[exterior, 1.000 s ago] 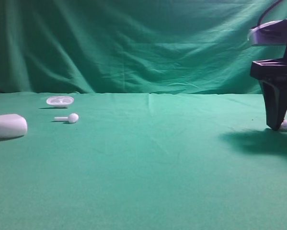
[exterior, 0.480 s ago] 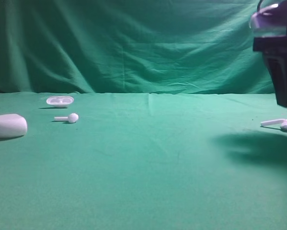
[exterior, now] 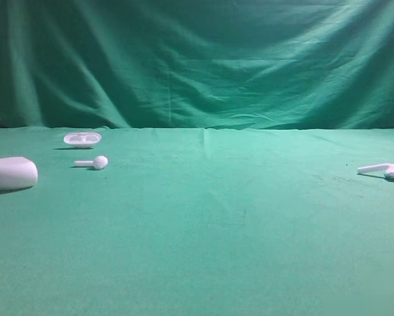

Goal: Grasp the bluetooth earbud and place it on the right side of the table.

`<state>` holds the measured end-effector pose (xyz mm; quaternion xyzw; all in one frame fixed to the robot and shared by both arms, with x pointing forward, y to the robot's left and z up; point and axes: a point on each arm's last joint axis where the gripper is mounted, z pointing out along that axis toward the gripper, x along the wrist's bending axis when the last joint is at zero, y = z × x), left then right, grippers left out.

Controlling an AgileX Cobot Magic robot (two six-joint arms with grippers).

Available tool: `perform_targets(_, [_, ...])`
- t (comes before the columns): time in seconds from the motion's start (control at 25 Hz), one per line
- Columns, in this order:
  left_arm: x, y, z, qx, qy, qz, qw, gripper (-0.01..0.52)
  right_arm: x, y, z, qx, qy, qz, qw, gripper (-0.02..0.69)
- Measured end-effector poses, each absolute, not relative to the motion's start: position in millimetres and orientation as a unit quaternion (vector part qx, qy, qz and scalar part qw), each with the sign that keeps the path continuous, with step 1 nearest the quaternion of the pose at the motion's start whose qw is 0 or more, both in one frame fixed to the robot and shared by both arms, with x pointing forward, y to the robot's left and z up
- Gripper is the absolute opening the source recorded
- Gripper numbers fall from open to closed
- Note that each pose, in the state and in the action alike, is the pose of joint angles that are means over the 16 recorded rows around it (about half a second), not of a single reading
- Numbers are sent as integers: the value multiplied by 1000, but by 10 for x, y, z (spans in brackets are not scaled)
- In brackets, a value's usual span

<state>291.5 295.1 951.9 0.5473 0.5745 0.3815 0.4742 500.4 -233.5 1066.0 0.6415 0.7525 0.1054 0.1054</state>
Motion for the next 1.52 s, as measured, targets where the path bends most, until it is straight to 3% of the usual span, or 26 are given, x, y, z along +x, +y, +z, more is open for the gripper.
perform_targets(0.32, [2915, 2951, 9519, 547, 574, 382, 474, 0, 4141, -2549, 11171, 632, 734, 195, 155, 88])
perform_targets(0.48, [2915, 2951, 9519, 547, 574, 382, 474, 0, 3671, -2669, 11251, 622, 719, 248, 187, 13])
perform_targets(0.76, [2915, 2951, 9519, 547, 574, 382, 474, 0, 2969, -2836, 11236, 595, 683, 349, 239, 0])
perform_targets(1.0, [2915, 2951, 9519, 547, 574, 382, 474, 0, 2593, -2908, 11190, 570, 659, 413, 264, 0])
perform_targets(1.28, [2915, 2951, 9519, 547, 574, 382, 474, 0, 2475, -2940, 11129, 553, 646, 439, 289, 0])
perform_targets(1.52, [2915, 2951, 9519, 547, 574, 382, 474, 0, 2581, -2954, 10882, 549, 623, 442, 340, 0])
